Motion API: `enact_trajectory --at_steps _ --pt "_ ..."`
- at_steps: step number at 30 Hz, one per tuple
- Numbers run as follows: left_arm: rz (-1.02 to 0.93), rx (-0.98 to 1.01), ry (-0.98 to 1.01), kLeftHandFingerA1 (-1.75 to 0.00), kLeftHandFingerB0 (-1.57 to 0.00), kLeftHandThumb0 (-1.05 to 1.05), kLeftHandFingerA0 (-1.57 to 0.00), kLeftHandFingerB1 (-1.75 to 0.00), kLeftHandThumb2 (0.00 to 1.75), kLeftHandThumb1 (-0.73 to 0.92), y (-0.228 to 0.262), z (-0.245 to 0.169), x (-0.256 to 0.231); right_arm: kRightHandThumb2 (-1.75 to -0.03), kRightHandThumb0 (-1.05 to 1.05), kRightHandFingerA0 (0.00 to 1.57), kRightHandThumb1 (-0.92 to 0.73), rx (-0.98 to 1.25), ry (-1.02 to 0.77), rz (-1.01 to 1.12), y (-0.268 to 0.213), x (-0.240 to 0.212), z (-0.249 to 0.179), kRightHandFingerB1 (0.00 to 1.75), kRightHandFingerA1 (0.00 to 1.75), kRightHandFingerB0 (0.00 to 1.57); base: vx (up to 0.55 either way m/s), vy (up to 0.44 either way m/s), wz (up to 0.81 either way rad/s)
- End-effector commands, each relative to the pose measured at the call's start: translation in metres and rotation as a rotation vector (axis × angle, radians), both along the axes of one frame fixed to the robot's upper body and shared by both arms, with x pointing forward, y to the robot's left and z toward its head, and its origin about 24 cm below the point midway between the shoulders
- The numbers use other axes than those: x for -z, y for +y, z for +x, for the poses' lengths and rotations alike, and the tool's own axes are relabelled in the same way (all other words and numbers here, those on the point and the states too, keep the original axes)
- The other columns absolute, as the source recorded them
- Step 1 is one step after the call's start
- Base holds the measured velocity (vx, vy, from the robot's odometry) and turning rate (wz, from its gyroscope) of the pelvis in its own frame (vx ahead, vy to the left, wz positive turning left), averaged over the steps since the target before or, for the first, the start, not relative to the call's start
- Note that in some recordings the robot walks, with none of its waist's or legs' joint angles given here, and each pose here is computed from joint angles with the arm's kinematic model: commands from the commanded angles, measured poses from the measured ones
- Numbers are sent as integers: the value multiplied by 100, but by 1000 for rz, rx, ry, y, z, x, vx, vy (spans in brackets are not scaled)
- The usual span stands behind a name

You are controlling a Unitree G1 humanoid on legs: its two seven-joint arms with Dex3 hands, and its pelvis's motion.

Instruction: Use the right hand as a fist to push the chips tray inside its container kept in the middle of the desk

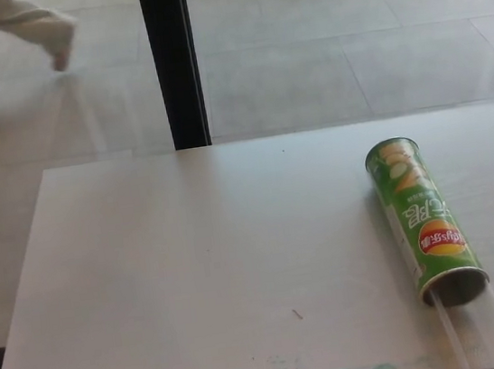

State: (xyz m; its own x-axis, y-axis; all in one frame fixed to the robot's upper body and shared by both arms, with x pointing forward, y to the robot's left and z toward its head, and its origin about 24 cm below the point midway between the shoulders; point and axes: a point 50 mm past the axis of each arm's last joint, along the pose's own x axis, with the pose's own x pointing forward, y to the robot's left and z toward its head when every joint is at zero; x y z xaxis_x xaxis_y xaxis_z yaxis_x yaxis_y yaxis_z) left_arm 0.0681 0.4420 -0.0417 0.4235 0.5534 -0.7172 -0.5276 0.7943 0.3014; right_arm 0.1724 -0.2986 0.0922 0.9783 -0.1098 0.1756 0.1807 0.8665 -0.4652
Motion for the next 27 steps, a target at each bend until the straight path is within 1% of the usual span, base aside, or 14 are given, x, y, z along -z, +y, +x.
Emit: enact_trajectory --at_steps 1,7,8,10,11,12,13,15,20,21,22,23,24,27 --pt "20 -13 -20 -84 -31 -19 -46 -74 132 57 10 -3 -11 -65 -64 75 -83 -463 59 -72 73 -20 -25 41 60 46 0 0 0" --pt "20 -38 -26 -94 -21 -42 -43 -77 148 34 10 -4 -11 -64 -61 78 -82 -539 78 -133 78 -22 -34 40 60 50 0 0 0" --pt "29 -17 -15 -103 -25 -32 -42 -84 171 23 10 -5 -11 -64 -61 77 -82 -553 81 -155 78 -24 -35 41 61 49 0 0 0" --pt "32 -10 -7 -87 -18 -45 -37 -72 142 32 10 -6 -11 -64 -60 76 -80 -574 90 -173 79 -26 -38 42 63 50 0 0 0" --pt "22 -18 -19 -85 -31 -17 -48 -74 132 56 11 -6 -12 -64 -57 78 -80 -593 88 -197 79 -28 -40 42 63 52 0 0 0" --pt "19 -25 -23 -103 -25 -30 -39 -86 174 23 11 -6 -12 -63 -56 77 -81 -603 99 -207 79 -30 -41 42 64 52 0 0 0" --pt "19 -29 -23 -94 -20 -42 -42 -77 149 29 11 -6 -12 -64 -57 77 -80 -611 104 -223 79 -31 -43 42 65 52 0 0 0" --pt "20 -27 -26 -106 -27 -30 -43 -88 175 23 11 -5 -12 -64 -57 78 -81 -615 103 -233 79 -33 -43 41 65 53 0 0 0" --pt "18 -31 -22 -102 -22 -32 -40 -83 172 24 11 -6 -11 -64 -61 76 -80 -665 87 -350 81 -48 -52 40 62 53 0 0 0" --pt "16 -32 -22 -91 -18 -40 -42 -74 146 34 11 -6 -11 -64 -60 77 -80 -668 83 -356 81 -50 -53 41 62 52 0 0 0" --pt "11 -32 -30 -85 -33 -16 -49 -75 133 58 11 -6 -11 -64 -58 78 -80 -677 76 -359 81 -52 -53 42 62 53 0 0 0" --pt "11 -26 -35 -85 -33 -16 -49 -75 133 58 11 -5 -12 -64 -58 78 -80 -682 76 -358 81 -53 -54 42 62 53 0 0 0" --pt "20 -21 -37 -104 -23 -30 -42 -84 173 25 12 -4 -13 -64 -58 80 -81 -687 70 -357 82 -53 -53 43 62 54 0 0 0" --pt "29 -30 -29 -97 -23 -43 -45 -79 151 32 12 -3 -13 -64 -59 81 -82 -698 118 -373 81 -48 -51 46 66 58 0 0 0"
